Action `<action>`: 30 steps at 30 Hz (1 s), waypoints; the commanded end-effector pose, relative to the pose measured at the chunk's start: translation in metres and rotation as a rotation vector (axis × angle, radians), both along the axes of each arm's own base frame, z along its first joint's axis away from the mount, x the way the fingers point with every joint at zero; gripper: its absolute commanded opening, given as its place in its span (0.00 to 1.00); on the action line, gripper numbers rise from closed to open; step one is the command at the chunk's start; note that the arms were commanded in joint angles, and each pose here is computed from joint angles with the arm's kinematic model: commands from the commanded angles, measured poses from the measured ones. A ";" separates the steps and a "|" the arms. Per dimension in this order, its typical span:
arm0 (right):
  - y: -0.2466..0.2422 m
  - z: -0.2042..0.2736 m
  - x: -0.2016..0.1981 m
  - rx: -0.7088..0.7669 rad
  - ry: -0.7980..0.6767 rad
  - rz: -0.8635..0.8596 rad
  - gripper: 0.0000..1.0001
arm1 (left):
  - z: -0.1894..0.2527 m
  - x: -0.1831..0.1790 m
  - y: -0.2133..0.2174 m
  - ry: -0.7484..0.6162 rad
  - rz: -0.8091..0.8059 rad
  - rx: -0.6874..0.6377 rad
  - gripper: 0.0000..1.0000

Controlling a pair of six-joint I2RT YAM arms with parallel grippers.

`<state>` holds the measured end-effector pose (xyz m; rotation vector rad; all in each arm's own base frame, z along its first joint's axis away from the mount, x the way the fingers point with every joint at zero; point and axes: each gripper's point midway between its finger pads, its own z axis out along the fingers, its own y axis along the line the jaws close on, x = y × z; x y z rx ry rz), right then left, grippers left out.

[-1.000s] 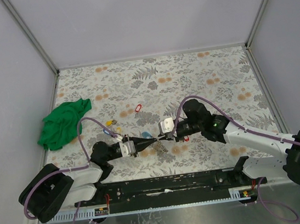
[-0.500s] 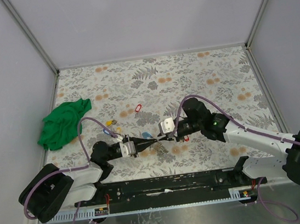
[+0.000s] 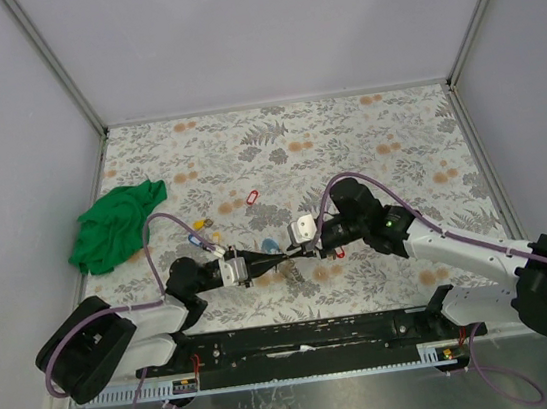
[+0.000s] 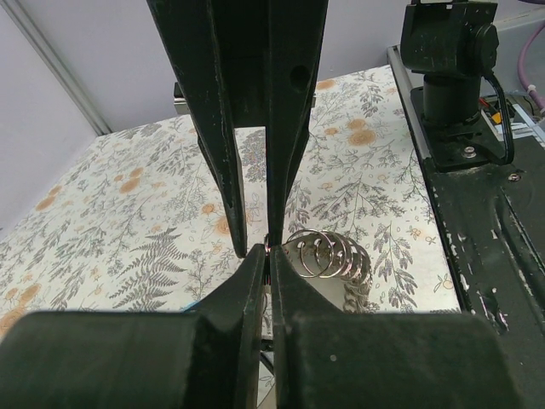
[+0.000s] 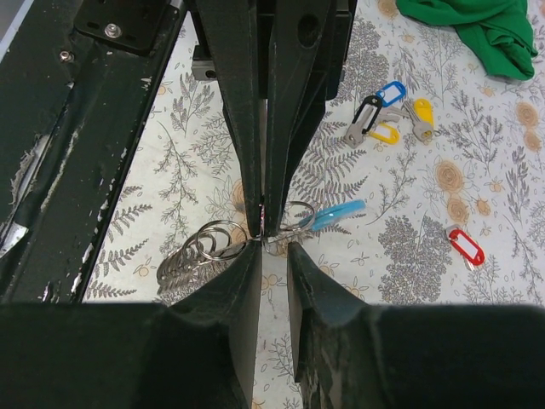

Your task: Put the keys on the keyring

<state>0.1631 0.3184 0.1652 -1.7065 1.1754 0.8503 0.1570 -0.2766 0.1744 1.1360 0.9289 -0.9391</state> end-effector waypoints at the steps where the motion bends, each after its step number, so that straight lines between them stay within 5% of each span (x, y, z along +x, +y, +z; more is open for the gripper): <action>1: 0.012 0.030 -0.002 0.086 -0.030 0.068 0.25 | 0.025 0.005 -0.003 -0.062 -0.001 -0.063 0.00; 10: 0.017 0.033 -0.004 0.100 -0.009 0.083 0.20 | 0.023 0.009 -0.004 -0.040 0.019 -0.069 0.00; 18: 0.018 0.037 0.006 0.108 -0.022 0.027 0.00 | 0.017 0.011 -0.003 -0.025 0.031 -0.060 0.01; 30: 0.009 0.028 0.017 0.015 -0.028 -0.042 0.00 | 0.001 0.021 0.003 -0.020 0.105 0.072 0.17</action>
